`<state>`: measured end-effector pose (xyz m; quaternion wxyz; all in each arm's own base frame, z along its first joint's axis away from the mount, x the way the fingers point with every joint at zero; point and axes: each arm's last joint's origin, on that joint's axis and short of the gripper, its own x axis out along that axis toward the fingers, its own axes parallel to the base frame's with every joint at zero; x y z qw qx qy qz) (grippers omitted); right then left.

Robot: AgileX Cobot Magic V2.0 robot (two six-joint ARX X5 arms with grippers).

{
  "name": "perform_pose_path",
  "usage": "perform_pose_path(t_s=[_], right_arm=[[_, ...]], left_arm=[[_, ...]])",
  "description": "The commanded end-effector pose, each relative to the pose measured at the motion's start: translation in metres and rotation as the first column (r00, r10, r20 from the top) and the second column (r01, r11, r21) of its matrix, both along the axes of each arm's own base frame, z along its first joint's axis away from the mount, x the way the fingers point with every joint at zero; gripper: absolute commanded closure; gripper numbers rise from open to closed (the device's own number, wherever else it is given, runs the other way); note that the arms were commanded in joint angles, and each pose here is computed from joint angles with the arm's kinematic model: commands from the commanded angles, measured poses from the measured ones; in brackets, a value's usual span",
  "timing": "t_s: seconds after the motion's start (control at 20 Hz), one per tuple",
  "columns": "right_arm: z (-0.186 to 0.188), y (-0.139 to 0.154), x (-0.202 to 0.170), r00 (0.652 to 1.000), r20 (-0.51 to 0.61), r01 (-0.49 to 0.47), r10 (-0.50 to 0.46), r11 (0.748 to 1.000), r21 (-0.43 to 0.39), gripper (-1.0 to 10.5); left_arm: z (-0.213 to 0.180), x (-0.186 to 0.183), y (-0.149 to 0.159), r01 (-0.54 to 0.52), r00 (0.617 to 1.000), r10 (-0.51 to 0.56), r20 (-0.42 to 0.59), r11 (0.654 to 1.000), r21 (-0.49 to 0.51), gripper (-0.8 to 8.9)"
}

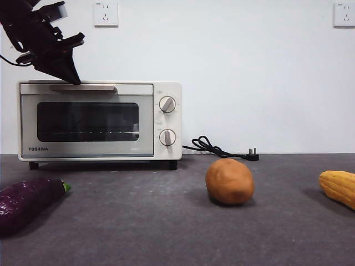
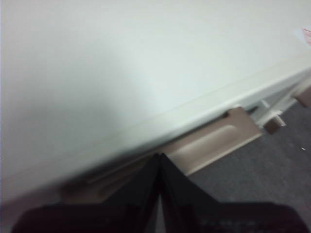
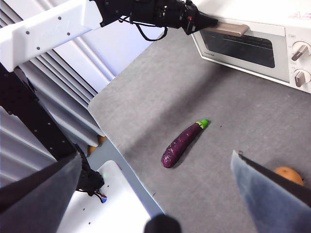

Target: Take the eggplant from the table,put the eggplant in the oven

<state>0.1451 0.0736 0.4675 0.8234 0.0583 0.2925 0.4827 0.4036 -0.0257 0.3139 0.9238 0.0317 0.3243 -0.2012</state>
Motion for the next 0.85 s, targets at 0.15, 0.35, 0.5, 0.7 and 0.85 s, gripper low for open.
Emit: perform_pose_path(t_s=[0.15, 0.35, 0.5, 0.7, 0.85], right_arm=[[0.001, 0.000, 0.000, 1.000, 0.022, -0.013, 0.013, 1.000, -0.003, 3.5], [0.001, 0.000, 0.000, 0.999, 0.028, -0.016, 0.016, 1.000, -0.006, 3.5], [0.001, 0.000, 0.000, 0.999, 0.034, -0.019, 0.019, 1.000, -0.009, 3.5], [0.001, 0.000, 0.000, 0.999, 0.042, -0.023, 0.023, 1.000, -0.013, 3.5], [0.001, 0.001, 0.001, 0.999, 0.042, -0.023, 0.024, 1.000, -0.014, 3.5]], left_arm=[[-0.027, -0.003, -0.012, 0.041, 0.988, -0.037, -0.153, 0.999, 0.022, 8.19], [-0.029, -0.007, -0.022, 0.071, 0.979, -0.064, -0.192, 0.997, 0.027, 8.19], [-0.031, -0.011, -0.031, 0.094, 0.970, -0.086, -0.228, 0.995, 0.027, 8.19], [-0.035, -0.018, -0.043, 0.131, 0.951, -0.119, -0.287, 0.991, 0.024, 8.19], [-0.036, -0.024, -0.053, 0.181, 0.926, -0.177, -0.333, 0.983, -0.017, 8.19]])
